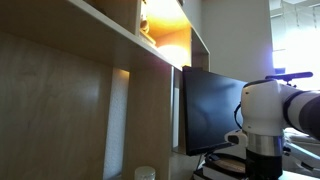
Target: Move the golf ball to the left side of the table
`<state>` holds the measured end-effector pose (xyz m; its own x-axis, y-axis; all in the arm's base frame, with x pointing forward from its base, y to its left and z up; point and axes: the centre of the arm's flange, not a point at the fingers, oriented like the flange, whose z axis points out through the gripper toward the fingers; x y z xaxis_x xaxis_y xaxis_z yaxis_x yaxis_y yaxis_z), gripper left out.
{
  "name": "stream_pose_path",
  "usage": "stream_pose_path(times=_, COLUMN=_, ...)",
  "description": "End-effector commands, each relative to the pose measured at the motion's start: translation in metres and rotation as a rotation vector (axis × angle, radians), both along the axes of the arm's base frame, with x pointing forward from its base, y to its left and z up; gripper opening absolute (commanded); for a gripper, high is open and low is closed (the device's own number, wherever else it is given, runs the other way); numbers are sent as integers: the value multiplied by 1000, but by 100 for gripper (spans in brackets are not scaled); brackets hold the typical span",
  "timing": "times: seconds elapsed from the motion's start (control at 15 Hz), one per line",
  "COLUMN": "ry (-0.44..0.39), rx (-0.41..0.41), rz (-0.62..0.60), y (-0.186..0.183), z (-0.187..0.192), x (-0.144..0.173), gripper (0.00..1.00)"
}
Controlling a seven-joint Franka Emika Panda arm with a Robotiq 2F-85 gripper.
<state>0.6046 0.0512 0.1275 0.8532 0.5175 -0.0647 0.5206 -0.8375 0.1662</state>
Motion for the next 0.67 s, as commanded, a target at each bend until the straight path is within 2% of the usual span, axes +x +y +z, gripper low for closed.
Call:
stream_pose_path(times=0.0, ry=-53, rx=10, rz=-28, y=-1, z=0, x=10, gripper=100)
stream_pose_path(times=0.6, ry=-43, rx=65, rz=-44, y=-1, z=-6, x=29, gripper=100)
